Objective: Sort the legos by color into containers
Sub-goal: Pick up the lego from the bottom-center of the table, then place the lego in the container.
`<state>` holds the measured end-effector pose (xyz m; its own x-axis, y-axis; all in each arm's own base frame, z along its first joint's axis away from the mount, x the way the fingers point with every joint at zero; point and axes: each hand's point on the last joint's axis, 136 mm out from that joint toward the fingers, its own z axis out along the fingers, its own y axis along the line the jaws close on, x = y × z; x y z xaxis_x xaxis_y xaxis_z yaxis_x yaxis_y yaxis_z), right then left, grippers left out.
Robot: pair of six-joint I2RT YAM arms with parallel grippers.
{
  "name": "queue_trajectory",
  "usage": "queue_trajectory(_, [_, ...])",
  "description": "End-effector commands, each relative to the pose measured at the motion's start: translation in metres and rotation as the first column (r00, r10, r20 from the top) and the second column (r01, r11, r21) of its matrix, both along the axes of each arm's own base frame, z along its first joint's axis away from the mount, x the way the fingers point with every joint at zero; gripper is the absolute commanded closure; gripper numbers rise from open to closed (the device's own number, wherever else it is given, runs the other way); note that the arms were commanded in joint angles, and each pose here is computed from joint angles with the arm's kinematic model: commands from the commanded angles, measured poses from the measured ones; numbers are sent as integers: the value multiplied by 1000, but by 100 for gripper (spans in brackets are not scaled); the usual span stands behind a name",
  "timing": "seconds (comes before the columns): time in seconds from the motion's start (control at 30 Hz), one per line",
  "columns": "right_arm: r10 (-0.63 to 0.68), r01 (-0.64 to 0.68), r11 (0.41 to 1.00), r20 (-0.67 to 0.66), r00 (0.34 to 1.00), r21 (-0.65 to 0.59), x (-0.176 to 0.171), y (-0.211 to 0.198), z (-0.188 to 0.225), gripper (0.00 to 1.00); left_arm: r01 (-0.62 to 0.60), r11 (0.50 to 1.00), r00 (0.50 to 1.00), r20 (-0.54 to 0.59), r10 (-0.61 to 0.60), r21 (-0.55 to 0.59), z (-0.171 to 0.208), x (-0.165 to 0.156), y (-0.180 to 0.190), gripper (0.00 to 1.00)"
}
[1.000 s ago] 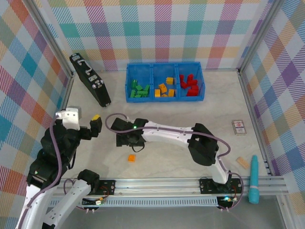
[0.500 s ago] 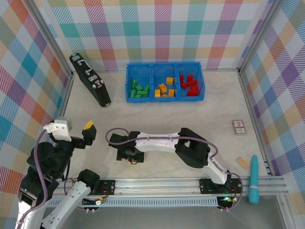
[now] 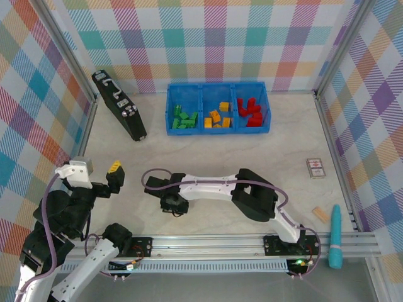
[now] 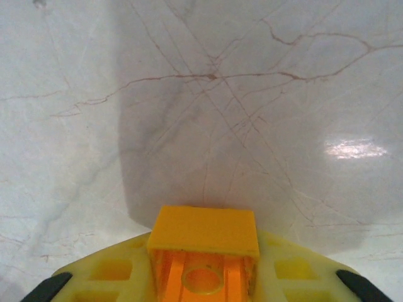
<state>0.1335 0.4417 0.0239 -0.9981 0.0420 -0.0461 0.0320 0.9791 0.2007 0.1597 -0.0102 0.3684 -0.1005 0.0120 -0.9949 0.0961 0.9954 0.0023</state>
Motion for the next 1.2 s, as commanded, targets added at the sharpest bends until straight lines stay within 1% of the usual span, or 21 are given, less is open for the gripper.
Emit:
queue_trajectory(0.0, [126, -122, 991, 73, 989, -58, 14, -21, 18, 77, -15, 1000, 1000, -15, 16, 25, -2, 1, 2, 0])
queue_trajectory(0.07, [193, -175, 977, 155, 969, -121, 34, -43, 43, 78, -19, 999, 999, -29, 20, 31, -7, 4, 1, 0])
queue_trajectory(0.17, [259, -213, 960, 281, 924, -184, 71, -78, 81, 79, -33, 999, 999, -39, 34, 24, -10, 5, 3, 0])
queue_trajectory(0.23, [282, -224, 955, 362, 889, -194, 106, -100, 108, 79, -84, 996, 995, -54, 85, 25, -13, 5, 12, 0])
queue_trajectory(0.33, [287, -223, 957, 482, 828, -187, 163, -127, 144, 78, -105, 993, 988, -109, 111, 61, -22, 4, 16, 0])
queue_trajectory(0.43, [299, -234, 954, 594, 747, -187, 222, -140, 171, 78, -126, 990, 975, -179, 136, 68, -35, 4, 19, 0])
queue_trajectory(0.53, [336, -228, 942, 664, 668, -247, 275, -148, 192, 75, -141, 989, 965, -219, 146, 36, -49, 8, 16, 0])
queue_trajectory(0.6, [348, -216, 937, 677, 649, -274, 304, -151, 194, 75, -140, 990, 961, -238, 140, 15, -55, 12, 11, 0])
queue_trajectory(0.67, [337, -201, 941, 684, 647, -273, 331, -154, 189, 75, -145, 989, 955, -261, 142, 8, -59, 18, 7, 0])
queue_trajectory(0.77, [307, -194, 951, 676, 670, -241, 368, -161, 170, 73, -156, 988, 943, -296, 153, 13, -62, 25, 3, 0])
queue_trajectory(0.83, [298, -175, 953, 673, 677, -247, 390, -168, 158, 71, -174, 985, 940, -299, 168, 4, -56, 30, 2, 0])
queue_trajectory(0.93, [277, -147, 958, 672, 687, -246, 417, -180, 140, 68, -188, 982, 937, -303, 176, -10, -49, 37, -1, 0])
queue_trajectory(1.07, [254, -139, 965, 670, 698, -221, 442, -188, 121, 66, -221, 975, 926, -316, 207, -8, -52, 50, -5, 0])
queue_trajectory(1.13, [252, -141, 966, 673, 695, -216, 451, -190, 115, 62, -246, 969, 919, -319, 233, -1, -56, 60, -7, 0])
queue_trajectory(1.17, [251, -145, 967, 675, 693, -211, 454, -189, 114, 60, -283, 959, 911, -315, 268, -3, -57, 63, -3, 0])
